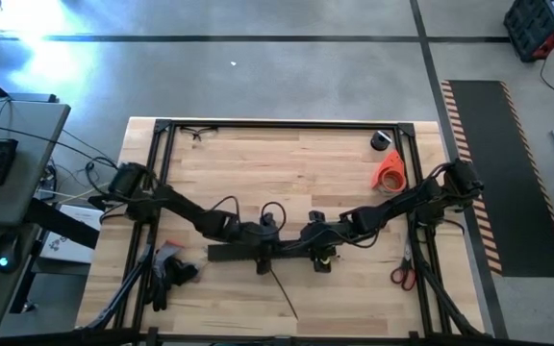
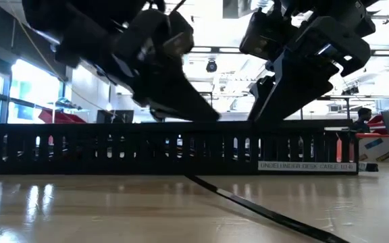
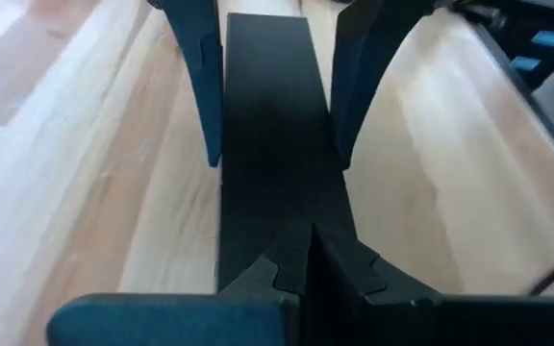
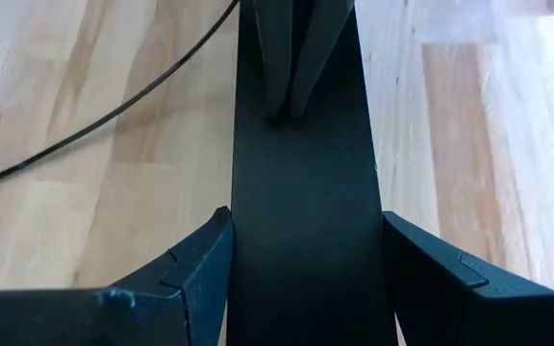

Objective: Ziptie cables
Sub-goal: Close the black cable duct with a black cable duct lid

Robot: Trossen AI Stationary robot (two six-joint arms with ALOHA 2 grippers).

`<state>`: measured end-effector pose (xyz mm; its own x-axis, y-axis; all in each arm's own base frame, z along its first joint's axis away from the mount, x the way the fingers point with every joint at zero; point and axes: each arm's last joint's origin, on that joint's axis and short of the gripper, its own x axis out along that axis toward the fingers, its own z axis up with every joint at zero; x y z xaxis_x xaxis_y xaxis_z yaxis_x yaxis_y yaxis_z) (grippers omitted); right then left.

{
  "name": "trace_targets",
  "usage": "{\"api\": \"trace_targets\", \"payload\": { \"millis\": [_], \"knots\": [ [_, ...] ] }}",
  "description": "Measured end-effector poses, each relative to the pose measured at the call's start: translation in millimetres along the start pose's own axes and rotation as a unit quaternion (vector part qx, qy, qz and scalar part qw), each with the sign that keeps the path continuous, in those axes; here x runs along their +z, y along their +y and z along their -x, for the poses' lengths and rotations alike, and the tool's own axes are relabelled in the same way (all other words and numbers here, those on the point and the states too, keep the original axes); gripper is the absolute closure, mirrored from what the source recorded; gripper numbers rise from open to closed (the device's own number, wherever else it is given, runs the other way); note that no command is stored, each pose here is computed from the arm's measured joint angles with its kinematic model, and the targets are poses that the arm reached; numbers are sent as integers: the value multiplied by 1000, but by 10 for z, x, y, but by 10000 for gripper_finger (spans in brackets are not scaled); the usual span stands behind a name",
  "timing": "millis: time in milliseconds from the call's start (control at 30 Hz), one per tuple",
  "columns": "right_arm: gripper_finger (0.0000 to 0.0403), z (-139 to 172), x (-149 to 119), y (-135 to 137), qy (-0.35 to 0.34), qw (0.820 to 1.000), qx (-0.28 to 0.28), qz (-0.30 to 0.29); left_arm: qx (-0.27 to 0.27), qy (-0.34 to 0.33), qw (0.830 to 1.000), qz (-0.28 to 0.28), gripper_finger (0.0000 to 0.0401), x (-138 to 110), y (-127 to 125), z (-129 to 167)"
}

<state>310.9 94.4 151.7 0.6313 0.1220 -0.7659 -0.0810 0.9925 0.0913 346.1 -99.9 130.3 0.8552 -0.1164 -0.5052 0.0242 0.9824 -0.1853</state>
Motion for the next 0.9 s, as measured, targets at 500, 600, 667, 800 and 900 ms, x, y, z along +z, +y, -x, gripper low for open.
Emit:
{"api": "trace_targets", "payload": {
  "millis": [500,600,667,800,900],
  "knots": [
    [61,178,59,-30,-4,1000,14,20,-1,18,999,32,401,-198,87,-201],
    [17,370,97,-53,-14,1000,-14,12,-2,19,999,31,401,-200,87,-201],
    [14,506,106,-46,-24,998,-54,11,-1,19,999,29,401,-200,87,-201],
    [43,603,-1,16,-47,993,-109,-8,-2,19,999,26,401,-202,88,-200],
    [78,548,-175,69,-69,996,-58,-25,-2,19,1000,23,401,-203,86,-200]
  ]
}}
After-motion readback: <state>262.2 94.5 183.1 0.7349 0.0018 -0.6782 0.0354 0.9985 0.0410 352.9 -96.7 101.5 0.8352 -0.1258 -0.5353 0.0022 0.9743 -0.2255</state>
